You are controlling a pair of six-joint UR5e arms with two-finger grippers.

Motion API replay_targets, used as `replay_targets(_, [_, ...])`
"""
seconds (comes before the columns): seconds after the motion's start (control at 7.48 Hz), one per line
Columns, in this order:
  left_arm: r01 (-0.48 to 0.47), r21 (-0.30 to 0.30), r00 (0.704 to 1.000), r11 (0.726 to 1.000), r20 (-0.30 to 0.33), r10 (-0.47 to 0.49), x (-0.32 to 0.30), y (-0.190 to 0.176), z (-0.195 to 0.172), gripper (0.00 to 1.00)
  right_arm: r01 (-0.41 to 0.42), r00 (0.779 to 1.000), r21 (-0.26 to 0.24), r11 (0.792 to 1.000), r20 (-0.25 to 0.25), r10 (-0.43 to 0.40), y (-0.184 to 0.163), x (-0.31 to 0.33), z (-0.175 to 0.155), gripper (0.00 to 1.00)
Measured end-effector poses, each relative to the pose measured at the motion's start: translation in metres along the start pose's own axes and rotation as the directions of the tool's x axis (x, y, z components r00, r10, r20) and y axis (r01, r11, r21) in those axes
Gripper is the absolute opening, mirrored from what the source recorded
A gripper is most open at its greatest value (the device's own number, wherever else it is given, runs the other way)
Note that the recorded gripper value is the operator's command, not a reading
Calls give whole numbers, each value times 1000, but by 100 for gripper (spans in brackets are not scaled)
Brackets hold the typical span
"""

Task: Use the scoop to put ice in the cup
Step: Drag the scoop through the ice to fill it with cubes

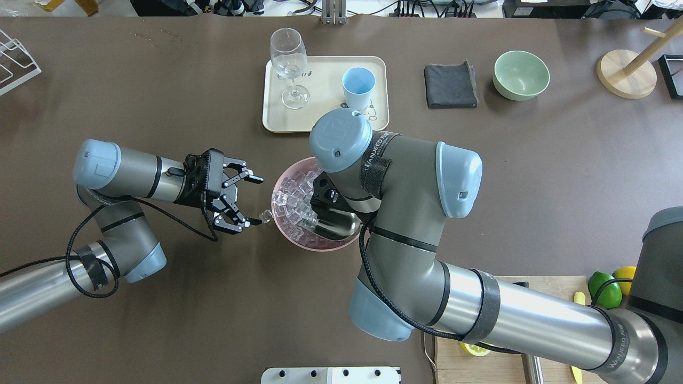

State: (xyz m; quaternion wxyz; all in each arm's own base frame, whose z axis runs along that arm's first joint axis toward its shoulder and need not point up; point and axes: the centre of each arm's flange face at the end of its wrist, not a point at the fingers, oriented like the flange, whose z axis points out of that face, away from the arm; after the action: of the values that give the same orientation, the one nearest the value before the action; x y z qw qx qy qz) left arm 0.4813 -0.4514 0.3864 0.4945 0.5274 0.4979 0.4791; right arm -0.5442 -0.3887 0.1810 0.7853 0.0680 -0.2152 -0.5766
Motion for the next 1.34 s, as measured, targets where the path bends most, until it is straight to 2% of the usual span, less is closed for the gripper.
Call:
replay_targets(0.4, [-2,1,1000,1000,4,2,-3,-1,-2,98,31,999,46,998,-9,-31,1,4,11,0])
replay_targets(0.67, [-4,2,1000,1000,7,4,-6,-3,-5,98,89,996,90,992,-16,-88,12,4,17,0])
replay_targets(1.34, [-5,2,1000,1000,10,5,-8,-3,-7,98,201,980,230,952,-37,-198,35,5,35,0])
